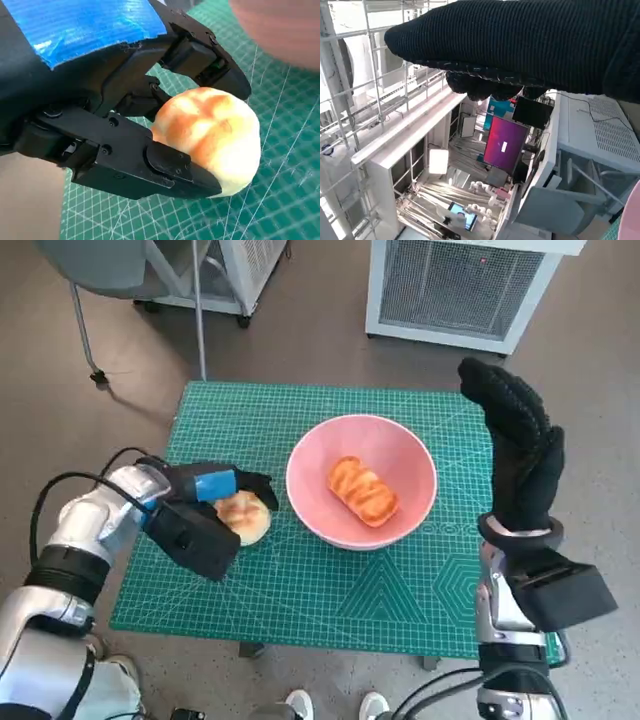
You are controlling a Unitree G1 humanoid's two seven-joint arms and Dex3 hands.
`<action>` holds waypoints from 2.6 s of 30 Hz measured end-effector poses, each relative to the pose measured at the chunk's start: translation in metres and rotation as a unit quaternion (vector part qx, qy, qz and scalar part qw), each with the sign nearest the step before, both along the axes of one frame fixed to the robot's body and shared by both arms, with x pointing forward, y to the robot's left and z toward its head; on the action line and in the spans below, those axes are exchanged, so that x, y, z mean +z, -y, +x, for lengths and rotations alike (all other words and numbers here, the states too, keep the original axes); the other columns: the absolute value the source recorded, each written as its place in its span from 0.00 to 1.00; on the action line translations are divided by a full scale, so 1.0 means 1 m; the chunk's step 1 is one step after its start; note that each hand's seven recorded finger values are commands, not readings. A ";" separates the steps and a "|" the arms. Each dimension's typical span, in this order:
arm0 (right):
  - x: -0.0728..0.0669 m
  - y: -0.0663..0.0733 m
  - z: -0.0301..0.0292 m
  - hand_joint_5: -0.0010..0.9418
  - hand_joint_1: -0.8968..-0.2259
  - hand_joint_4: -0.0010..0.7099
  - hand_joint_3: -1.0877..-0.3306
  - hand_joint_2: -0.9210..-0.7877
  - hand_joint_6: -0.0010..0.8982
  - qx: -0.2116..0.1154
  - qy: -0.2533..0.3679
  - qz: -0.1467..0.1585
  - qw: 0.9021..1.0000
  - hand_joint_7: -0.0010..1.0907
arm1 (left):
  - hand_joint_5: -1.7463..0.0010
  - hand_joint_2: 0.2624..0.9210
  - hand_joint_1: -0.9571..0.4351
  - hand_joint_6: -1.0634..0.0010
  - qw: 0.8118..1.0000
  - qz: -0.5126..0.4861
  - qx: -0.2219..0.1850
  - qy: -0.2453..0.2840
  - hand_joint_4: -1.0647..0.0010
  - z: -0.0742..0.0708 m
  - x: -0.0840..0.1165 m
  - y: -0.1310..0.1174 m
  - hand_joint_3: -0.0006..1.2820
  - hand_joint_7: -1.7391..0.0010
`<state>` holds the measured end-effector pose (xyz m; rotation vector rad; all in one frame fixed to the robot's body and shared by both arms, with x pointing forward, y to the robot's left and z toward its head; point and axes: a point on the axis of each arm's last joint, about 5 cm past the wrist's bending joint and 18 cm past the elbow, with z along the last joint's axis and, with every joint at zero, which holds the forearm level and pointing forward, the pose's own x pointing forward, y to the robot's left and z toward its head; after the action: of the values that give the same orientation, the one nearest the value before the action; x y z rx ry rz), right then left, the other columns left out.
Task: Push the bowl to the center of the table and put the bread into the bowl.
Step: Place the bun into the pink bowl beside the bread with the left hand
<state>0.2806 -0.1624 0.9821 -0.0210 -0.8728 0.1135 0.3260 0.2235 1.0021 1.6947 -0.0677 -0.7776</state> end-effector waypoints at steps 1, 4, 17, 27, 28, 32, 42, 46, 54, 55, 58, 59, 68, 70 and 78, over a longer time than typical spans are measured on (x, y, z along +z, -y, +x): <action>0.000 0.000 0.0000 0.01 0.61 0.44 0.34 0.00 0.00 0.000 0.000 0.000 1.000 0.58 | 0.30 1.00 0.69 0.40 1.000 -0.007 0.002 0.004 0.38 0.000 0.004 -0.001 0.06 0.36; -0.001 0.000 0.0003 0.01 0.61 0.44 0.34 0.00 0.00 -0.001 -0.003 0.001 1.000 0.58 | 0.31 1.00 0.69 0.41 0.999 -0.039 0.004 0.030 0.37 0.000 0.023 -0.004 0.06 0.34; -0.002 -0.001 0.0003 0.01 0.61 0.44 0.34 0.00 0.00 0.001 -0.004 0.003 1.000 0.59 | 0.29 1.00 0.69 0.39 0.968 -0.154 -0.060 0.189 0.42 -0.012 0.104 0.002 0.07 0.34; -0.002 -0.002 0.0002 0.01 0.60 0.43 0.34 0.00 0.00 0.002 -0.004 0.005 1.000 0.59 | 0.33 1.00 0.69 0.39 0.943 -0.197 -0.122 0.236 0.44 -0.015 0.107 0.031 0.08 0.29; -0.002 -0.002 0.0002 0.01 0.60 0.43 0.34 0.00 0.00 0.002 -0.004 0.006 1.000 0.59 | 0.33 1.00 0.69 0.39 0.942 -0.198 -0.128 0.238 0.44 -0.014 0.105 0.034 0.08 0.29; -0.002 -0.002 -0.0001 0.01 0.60 0.43 0.34 0.00 0.00 0.002 -0.004 0.005 1.000 0.59 | 0.33 1.00 0.69 0.40 0.940 -0.198 -0.148 0.233 0.43 -0.009 0.096 0.045 0.08 0.29; -0.003 -0.001 -0.0018 0.01 0.60 0.43 0.34 0.00 0.00 0.000 -0.002 0.005 1.000 0.59 | 0.25 1.00 0.69 0.50 0.955 -0.186 -0.150 0.175 0.56 0.004 0.077 0.062 0.16 0.23; -0.004 0.000 -0.0024 0.01 0.60 0.43 0.34 0.00 0.00 -0.002 -0.004 0.005 1.000 0.59 | 0.69 1.00 0.49 0.54 0.968 -0.160 -0.122 0.146 0.58 0.007 0.072 0.066 0.19 0.18; -0.005 0.003 -0.0032 0.01 0.60 0.43 0.34 0.00 0.00 -0.008 -0.006 0.004 1.000 0.59 | 0.98 0.92 0.61 0.51 0.977 -0.143 -0.099 0.123 0.57 0.009 0.066 0.068 0.03 0.82; -0.005 0.003 -0.0032 0.01 0.59 0.43 0.34 0.00 0.00 -0.008 -0.006 0.004 1.000 0.59 | 0.99 0.92 0.61 0.52 0.977 -0.143 -0.101 0.123 0.58 0.009 0.066 0.068 0.03 0.84; -0.005 0.003 -0.0032 0.01 0.59 0.43 0.34 0.00 0.00 -0.009 -0.006 0.004 1.000 0.59 | 1.00 0.92 0.61 0.54 0.976 -0.142 -0.107 0.124 0.62 0.009 0.065 0.069 0.02 0.88; -0.005 0.003 -0.0032 0.01 0.58 0.43 0.34 0.00 0.00 -0.010 -0.006 0.005 1.000 0.59 | 1.00 0.92 0.61 0.55 0.976 -0.142 -0.108 0.123 0.64 0.009 0.064 0.069 0.01 0.89; -0.004 0.002 -0.0033 0.01 0.58 0.43 0.35 0.00 0.00 -0.013 -0.005 0.006 1.000 0.59 | 1.00 0.90 0.61 0.63 0.977 -0.163 -0.105 0.086 0.75 0.010 0.065 0.068 0.00 0.94; -0.004 0.002 -0.0034 0.01 0.58 0.43 0.35 0.00 0.00 -0.014 -0.004 0.003 1.000 0.59 | 1.00 0.90 0.63 0.65 0.976 -0.184 -0.099 0.062 0.77 0.011 0.067 0.066 0.00 0.95; -0.003 0.001 -0.0025 0.01 0.58 0.44 0.35 0.00 0.00 -0.015 -0.006 0.001 1.000 0.58 | 1.00 0.89 0.65 0.68 0.949 -0.307 -0.074 -0.027 0.83 0.012 0.074 0.053 0.00 0.97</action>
<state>0.2780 -0.1636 0.9795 -0.0319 -0.8606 0.0857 0.3380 0.1706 1.0762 1.0834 -0.3662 -0.8097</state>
